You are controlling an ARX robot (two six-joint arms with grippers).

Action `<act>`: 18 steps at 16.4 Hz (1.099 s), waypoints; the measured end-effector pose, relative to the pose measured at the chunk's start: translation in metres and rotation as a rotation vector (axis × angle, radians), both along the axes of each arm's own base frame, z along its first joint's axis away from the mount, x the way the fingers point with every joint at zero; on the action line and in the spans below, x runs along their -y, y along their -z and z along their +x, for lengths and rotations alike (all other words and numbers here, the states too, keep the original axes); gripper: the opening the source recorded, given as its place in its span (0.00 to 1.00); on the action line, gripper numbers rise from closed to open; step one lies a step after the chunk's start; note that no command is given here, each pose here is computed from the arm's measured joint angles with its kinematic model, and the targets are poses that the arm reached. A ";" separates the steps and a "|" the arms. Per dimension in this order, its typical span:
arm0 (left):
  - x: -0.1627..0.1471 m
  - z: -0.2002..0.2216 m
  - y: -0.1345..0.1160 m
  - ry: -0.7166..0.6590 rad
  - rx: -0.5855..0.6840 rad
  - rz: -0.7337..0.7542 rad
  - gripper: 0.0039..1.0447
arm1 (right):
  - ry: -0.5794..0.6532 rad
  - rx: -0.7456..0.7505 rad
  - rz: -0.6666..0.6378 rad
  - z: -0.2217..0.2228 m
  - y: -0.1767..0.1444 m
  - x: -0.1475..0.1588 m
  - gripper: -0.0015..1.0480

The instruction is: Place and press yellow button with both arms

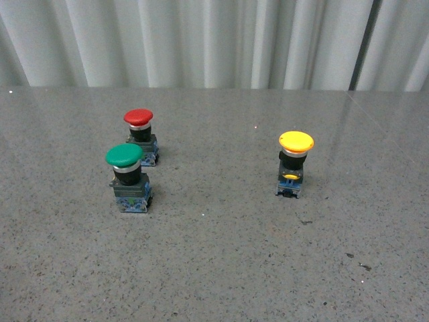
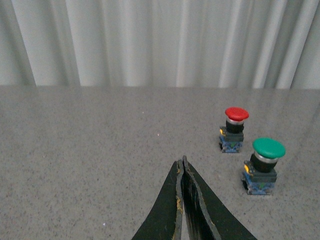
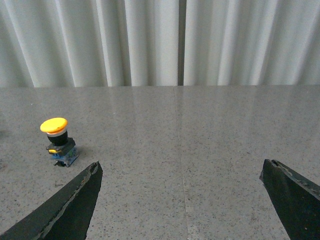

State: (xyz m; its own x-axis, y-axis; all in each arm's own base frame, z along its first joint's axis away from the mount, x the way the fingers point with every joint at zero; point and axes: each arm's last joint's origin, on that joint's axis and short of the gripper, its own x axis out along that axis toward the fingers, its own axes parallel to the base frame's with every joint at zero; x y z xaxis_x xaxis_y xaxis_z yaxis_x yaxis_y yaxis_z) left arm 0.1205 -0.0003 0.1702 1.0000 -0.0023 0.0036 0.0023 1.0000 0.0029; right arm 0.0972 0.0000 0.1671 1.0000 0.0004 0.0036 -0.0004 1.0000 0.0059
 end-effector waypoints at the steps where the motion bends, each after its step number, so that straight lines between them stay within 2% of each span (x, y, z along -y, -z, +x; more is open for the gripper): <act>1: 0.000 -0.002 -0.001 0.001 0.007 0.000 0.01 | 0.000 0.000 0.000 0.000 0.000 0.000 0.94; 9: 0.000 -0.012 -0.001 0.000 0.010 0.000 0.01 | 0.000 0.000 0.000 0.000 0.000 0.000 0.94; 11: 0.000 -0.019 0.006 0.003 -0.046 0.000 0.01 | 0.000 0.000 0.000 0.000 0.000 0.000 0.94; 12: 0.000 -0.023 0.002 0.000 0.004 0.000 0.01 | 0.000 0.000 0.000 0.000 0.000 0.000 0.94; 16: 0.000 -0.023 0.003 0.000 -0.002 0.000 0.01 | 0.000 0.001 0.000 0.000 0.000 0.000 0.94; 17: 0.000 -0.023 0.003 0.000 -0.003 -0.001 0.08 | 0.000 0.001 0.000 0.000 0.000 0.000 0.94; 18: 0.000 -0.023 0.003 0.000 -0.003 -0.001 0.20 | 0.000 0.001 0.000 0.000 0.000 0.000 0.94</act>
